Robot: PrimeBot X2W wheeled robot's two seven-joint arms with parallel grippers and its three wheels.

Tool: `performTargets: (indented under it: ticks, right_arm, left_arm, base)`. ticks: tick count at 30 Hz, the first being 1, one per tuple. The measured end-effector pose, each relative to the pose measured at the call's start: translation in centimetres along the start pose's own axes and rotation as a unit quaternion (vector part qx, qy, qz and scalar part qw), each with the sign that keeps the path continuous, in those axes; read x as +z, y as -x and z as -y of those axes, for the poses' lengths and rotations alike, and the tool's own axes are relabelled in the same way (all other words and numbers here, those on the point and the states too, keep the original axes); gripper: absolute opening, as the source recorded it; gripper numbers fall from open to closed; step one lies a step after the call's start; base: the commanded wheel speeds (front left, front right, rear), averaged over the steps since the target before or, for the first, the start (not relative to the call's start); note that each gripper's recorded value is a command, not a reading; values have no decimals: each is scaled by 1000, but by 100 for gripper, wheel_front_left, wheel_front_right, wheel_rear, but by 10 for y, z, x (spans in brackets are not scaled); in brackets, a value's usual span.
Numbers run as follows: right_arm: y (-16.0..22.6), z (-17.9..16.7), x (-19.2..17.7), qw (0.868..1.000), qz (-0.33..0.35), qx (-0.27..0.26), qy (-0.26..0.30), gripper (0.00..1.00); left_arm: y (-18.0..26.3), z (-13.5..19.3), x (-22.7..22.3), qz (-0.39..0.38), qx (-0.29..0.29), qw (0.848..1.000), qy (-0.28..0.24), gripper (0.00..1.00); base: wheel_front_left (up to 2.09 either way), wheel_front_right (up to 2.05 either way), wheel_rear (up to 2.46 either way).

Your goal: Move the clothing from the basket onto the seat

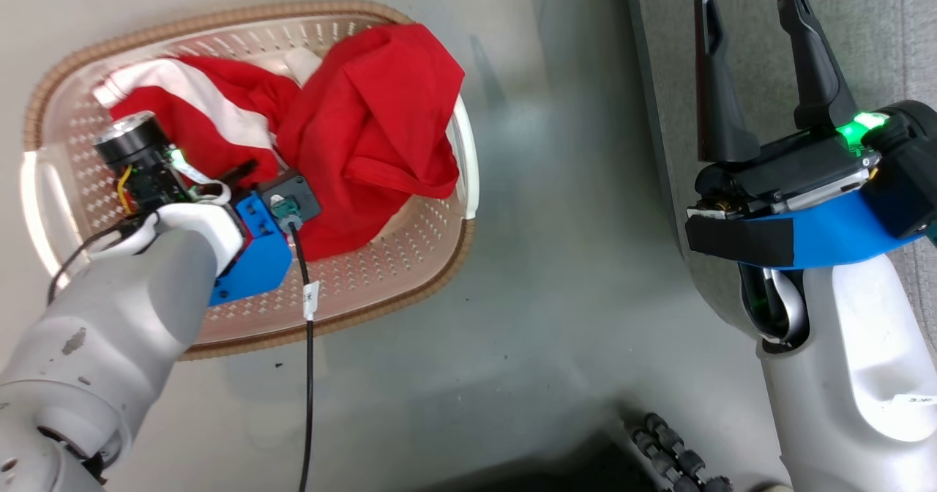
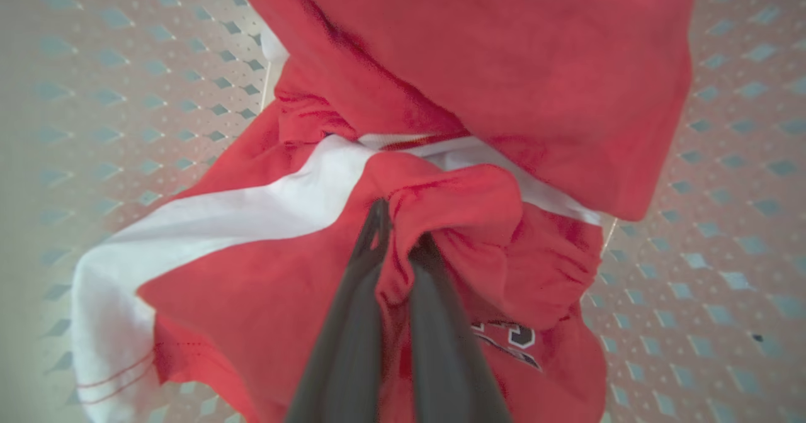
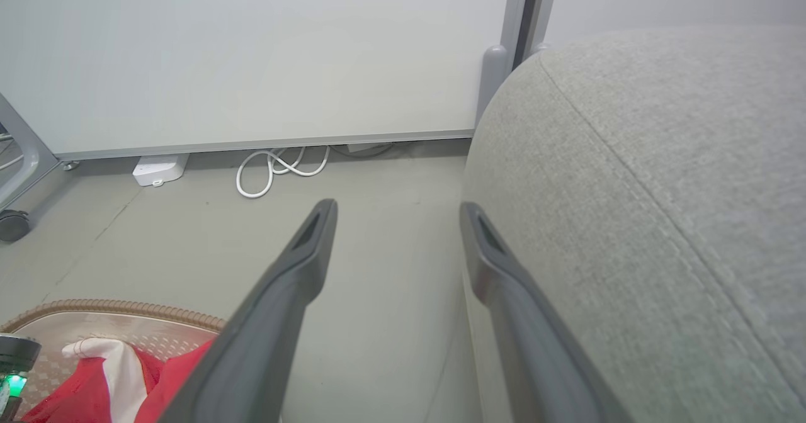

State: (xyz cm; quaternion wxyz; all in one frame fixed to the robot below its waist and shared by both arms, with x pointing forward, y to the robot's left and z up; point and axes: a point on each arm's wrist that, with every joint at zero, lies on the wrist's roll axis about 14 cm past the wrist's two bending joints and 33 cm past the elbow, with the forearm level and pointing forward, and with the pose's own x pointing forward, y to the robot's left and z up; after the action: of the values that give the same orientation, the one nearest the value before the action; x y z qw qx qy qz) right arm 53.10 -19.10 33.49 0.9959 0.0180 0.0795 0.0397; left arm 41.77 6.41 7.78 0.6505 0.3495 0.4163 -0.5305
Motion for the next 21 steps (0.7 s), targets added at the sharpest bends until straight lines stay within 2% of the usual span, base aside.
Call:
performTargets:
  ticks: [12, 21]
  right_arm:
    - [5, -15, 45, 999, 42, 13, 4, 100]
    - [20, -30, 79, 997, 69, 24, 1, 100]
  left_arm:
    - [55, -13, 54, 100, 52, 991, 66, 0]
    - [111, -23, 92, 168, 109, 972, 121, 0]
  base:
    - [0, 0, 0]
    - [0, 0, 0]
